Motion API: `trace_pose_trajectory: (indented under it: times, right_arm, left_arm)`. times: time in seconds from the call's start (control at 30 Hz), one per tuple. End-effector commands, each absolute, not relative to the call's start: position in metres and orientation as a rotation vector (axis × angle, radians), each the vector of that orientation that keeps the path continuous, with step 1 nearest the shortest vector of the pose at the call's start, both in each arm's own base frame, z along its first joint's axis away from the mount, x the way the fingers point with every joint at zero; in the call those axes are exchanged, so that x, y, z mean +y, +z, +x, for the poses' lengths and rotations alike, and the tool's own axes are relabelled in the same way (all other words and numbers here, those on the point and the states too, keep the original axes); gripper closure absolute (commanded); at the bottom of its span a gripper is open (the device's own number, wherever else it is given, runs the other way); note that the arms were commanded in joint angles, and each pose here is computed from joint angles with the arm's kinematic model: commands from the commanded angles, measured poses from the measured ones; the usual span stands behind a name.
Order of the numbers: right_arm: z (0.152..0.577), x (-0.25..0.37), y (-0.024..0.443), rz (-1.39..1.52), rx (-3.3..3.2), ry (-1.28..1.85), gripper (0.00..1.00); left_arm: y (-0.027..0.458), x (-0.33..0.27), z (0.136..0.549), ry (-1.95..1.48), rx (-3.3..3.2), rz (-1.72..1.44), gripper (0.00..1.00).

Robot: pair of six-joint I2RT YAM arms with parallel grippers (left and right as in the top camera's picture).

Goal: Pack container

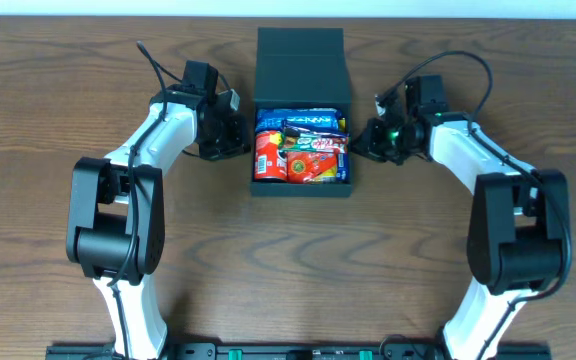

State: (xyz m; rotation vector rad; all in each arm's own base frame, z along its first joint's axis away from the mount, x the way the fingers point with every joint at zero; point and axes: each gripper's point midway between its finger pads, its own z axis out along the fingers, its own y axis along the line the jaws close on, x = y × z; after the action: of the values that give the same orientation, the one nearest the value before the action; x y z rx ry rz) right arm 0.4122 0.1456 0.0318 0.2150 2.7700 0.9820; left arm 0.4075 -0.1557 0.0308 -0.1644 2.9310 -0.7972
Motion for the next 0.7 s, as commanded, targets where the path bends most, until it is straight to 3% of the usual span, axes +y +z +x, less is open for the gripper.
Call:
trace_pose_trajectory:
  times: [0.0,0.23,0.67]
  right_arm:
    - [0.409,0.165,0.035,0.180,2.773,1.036,0.99]
    - [0.404,0.179,0.035,0.163,2.787,1.051,0.99]
    - [0.377,0.204,0.032,0.121,2.876,1.087,0.98]
  left_arm:
    - [0.032,-0.160,0.402,-0.849,2.955,-0.198,0.94]
    - [0.029,-0.155,0.376,-0.831,3.070,-0.269,0.94]
    - [0.035,-0.139,0.364,-0.733,3.117,-0.266,0.94]
